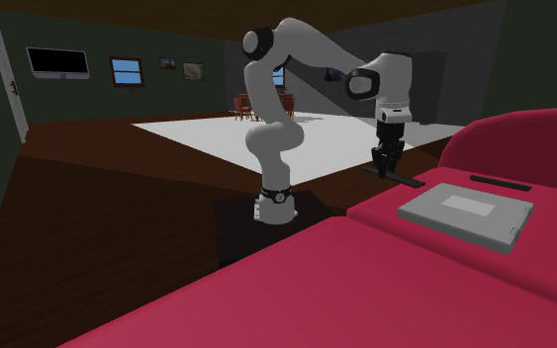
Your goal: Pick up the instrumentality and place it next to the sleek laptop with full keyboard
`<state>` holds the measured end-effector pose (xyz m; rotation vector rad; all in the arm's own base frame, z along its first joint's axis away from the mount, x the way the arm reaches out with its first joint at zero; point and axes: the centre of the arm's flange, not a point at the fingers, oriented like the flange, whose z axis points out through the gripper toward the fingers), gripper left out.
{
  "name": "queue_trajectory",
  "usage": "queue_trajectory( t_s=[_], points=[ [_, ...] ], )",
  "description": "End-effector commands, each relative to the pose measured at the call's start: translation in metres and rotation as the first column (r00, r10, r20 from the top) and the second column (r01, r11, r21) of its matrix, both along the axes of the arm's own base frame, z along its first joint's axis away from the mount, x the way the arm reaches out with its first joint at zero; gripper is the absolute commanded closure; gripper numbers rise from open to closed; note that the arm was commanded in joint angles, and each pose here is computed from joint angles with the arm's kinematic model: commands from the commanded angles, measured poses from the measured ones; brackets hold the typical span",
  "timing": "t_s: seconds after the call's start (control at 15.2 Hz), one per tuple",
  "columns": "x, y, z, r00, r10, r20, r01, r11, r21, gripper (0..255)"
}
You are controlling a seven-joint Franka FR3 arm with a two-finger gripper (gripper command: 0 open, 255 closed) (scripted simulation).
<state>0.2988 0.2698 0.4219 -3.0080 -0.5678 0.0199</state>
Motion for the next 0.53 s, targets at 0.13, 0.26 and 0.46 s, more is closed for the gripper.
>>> queue_trajectory(
  t_s=[0.13,0.26,0.46],
  points=[
    [-0.037,0.036,0.001,1.000,-0.002,0.000,0.002,1.000,0.000,255],
    [-0.056,0.055,0.001,1.000,-0.002,0.000,0.002,1.000,0.000,255],
    [-0.084,0.083,0.001,1.000,-0.002,0.000,0.002,1.000,0.000,255]
  ],
)
